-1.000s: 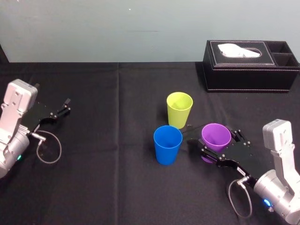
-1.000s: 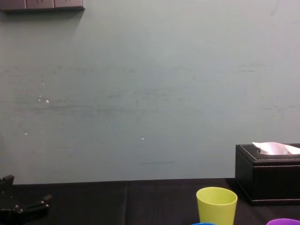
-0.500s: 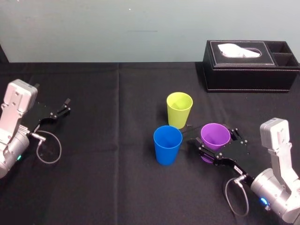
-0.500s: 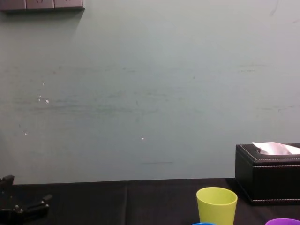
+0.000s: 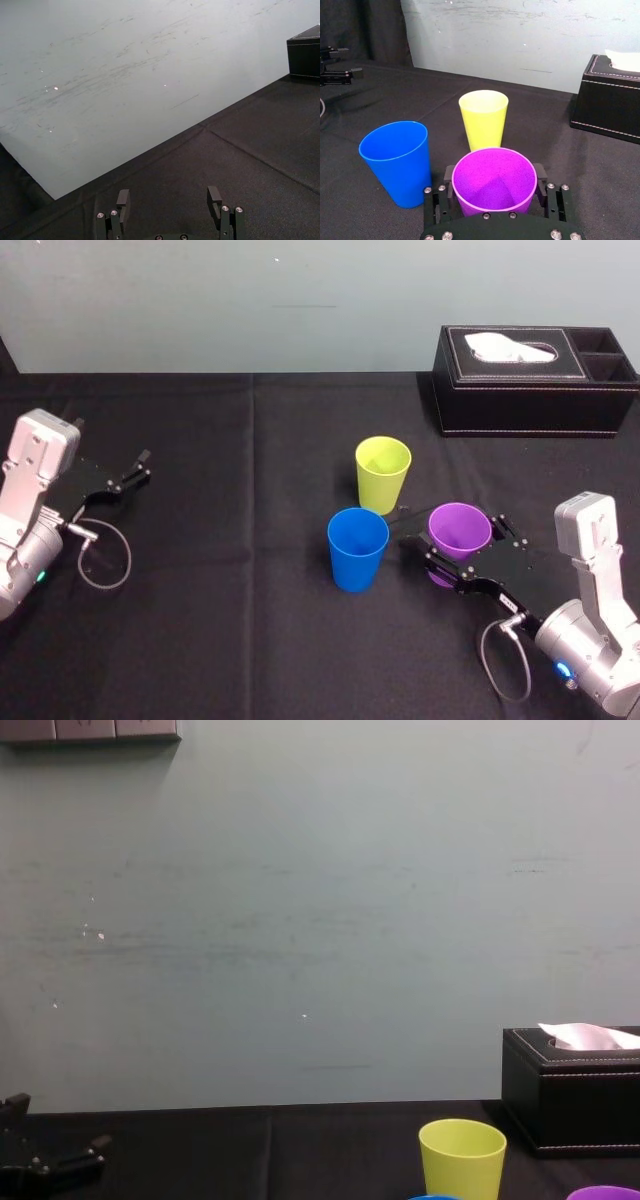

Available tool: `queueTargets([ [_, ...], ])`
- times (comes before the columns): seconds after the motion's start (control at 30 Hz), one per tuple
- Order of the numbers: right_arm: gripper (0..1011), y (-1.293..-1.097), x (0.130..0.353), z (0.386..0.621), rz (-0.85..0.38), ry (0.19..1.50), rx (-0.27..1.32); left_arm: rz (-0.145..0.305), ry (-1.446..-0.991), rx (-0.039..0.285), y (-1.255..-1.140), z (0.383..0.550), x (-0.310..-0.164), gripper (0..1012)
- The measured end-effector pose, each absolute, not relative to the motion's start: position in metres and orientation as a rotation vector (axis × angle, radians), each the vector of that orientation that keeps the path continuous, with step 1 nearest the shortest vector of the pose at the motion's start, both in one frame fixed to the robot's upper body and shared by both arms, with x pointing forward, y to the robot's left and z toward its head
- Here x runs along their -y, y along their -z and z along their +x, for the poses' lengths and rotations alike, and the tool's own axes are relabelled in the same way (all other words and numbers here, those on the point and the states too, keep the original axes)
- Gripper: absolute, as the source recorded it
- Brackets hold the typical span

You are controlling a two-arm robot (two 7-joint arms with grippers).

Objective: Stack the three plastic cups sequentially using one hand.

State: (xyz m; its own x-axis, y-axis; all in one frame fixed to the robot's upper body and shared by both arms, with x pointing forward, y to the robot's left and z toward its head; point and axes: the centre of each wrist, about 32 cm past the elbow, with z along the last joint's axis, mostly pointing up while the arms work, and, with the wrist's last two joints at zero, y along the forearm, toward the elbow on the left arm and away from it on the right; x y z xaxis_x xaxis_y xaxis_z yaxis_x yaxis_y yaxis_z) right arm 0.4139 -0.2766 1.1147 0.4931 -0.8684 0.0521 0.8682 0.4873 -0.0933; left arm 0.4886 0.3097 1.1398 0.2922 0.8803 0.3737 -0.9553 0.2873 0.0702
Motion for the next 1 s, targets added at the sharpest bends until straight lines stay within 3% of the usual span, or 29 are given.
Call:
queueTargets([
  [0.2,799,-1.115,0.276,0.414,-0.112,1.055,-0.002,0.304,-1.248,0.285,-1.14,0.489,-0.31,1011],
  [0.5,761,-1.116,0.277,0.414,-0.112,1.056,-0.001,0.304,-1.248,0.285,-1.14,0.489,-0.31,1011],
  [1.0,757,-1.167,0.282,0.439,-0.102,1.017,0.073,0.304,-1.248,0.285,-1.14,0.489,-0.31,1011],
])
